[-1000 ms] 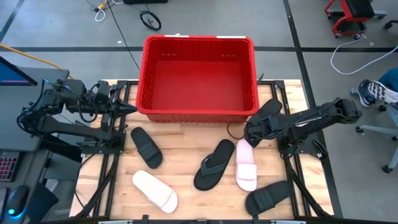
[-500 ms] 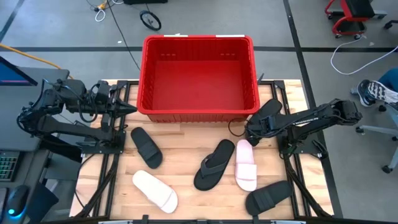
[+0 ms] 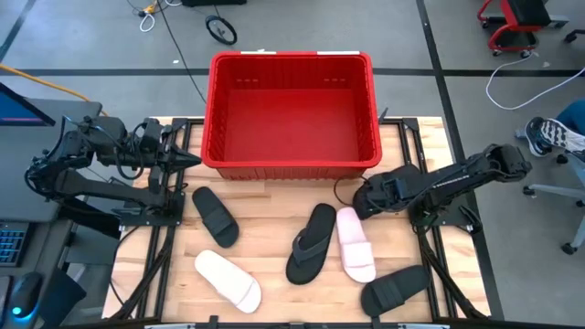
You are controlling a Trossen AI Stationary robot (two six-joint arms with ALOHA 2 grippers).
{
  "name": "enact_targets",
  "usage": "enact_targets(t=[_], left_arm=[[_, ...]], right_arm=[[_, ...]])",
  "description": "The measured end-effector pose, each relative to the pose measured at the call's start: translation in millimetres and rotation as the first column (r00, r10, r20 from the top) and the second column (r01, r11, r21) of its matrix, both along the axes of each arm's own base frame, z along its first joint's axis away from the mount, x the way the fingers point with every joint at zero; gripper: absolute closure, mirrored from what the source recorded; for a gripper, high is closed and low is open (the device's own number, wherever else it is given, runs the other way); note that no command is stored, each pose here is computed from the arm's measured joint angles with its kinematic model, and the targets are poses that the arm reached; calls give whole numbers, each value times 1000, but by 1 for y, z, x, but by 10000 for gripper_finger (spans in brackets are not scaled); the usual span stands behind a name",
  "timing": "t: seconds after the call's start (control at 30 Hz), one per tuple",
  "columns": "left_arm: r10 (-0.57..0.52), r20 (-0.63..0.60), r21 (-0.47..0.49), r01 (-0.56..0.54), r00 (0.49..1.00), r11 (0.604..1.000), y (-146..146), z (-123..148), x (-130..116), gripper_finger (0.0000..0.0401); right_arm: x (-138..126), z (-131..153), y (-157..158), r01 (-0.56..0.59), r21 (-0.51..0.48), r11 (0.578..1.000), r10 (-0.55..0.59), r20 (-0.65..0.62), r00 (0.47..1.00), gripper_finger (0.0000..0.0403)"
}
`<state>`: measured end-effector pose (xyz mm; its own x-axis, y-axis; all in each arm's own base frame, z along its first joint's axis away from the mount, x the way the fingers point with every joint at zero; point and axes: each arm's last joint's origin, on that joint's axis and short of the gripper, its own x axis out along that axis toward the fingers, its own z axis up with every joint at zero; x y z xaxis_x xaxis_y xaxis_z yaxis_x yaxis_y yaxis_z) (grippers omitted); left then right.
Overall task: Pick and place slides into bin
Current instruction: Put the top black slipper into the red container
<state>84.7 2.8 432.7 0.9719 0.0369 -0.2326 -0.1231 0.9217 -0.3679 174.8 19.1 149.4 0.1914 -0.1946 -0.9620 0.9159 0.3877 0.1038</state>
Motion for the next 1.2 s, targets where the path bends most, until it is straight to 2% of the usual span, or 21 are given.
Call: enact_targets(t=[0.17,0.33,0.47,0.73,0.93,1.1,1.2], left_arm=[[0,0,0,0,1000,1000,0,0,0,378],[0,0,0,0,1000,1000,0,0,0,382],[0,0,0,0,1000,1000,0,0,0,390],[0,-1,-1,0,1000,1000,0,0,0,386],[0,-11,-1,0,1000,1000,0,-1,0,375],[0,-34,-2,0,999,1000,0,-3,-1,383],[0,-50,-2,0,999,1000,0,-5,-1,389]], right_arm=[[7,2,13,11,28,1000,-14,107,994,199],[7,3,15,87,-42,995,-80,158,984,199],[8,2,12,113,-97,989,-95,168,981,200],[14,-5,7,168,-113,979,-148,165,975,201],[28,-19,9,188,-141,972,-160,192,968,220],[29,-23,8,230,-168,959,-194,206,959,239],[29,-22,8,242,-183,953,-200,221,955,263]])
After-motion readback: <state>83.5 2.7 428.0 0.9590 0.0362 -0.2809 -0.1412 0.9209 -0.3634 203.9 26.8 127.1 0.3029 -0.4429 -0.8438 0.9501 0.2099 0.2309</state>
